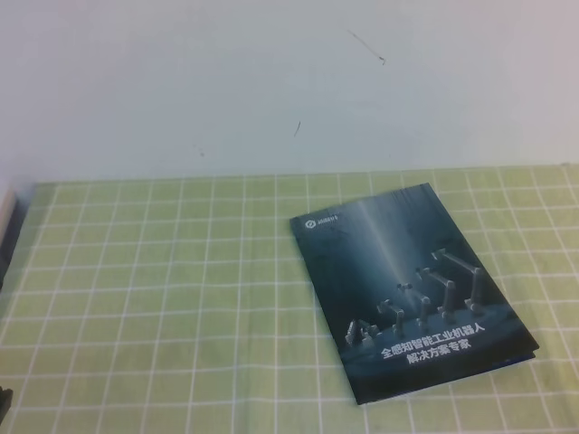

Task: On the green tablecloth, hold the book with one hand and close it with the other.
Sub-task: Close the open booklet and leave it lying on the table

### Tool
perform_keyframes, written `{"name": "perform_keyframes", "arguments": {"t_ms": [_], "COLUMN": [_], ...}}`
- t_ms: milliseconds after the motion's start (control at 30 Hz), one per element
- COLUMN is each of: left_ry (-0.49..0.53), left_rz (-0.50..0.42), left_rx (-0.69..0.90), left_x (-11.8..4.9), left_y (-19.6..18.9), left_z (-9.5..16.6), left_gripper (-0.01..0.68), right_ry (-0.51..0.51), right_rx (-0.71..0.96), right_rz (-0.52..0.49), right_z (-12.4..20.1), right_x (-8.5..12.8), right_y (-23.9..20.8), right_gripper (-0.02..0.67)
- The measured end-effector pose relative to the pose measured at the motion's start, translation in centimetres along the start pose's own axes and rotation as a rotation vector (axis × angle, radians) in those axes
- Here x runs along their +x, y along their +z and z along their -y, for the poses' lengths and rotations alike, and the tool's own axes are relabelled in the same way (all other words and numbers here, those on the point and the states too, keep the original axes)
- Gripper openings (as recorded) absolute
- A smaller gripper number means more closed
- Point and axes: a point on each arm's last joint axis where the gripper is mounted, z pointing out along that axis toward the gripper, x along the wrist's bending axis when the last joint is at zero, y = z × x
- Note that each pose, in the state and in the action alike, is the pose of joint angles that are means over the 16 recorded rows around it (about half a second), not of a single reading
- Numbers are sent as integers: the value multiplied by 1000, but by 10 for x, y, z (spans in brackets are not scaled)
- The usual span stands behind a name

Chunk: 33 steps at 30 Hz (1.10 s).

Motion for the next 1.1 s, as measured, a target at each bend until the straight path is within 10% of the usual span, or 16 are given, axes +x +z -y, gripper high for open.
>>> {"name": "perform_keyframes", "arguments": {"t_ms": [1100], "left_ry": [-351], "left_rz": [-515], "left_rx": [-36], "left_x": [39], "left_y": [-18], "left_z": [9], "left_gripper": [-3], "right_ry": [-42], "right_rx": [30], "right_rz": [-49], "right_z": [5], "right_x": [3], "right_y": [1], "right_gripper": [-3]}}
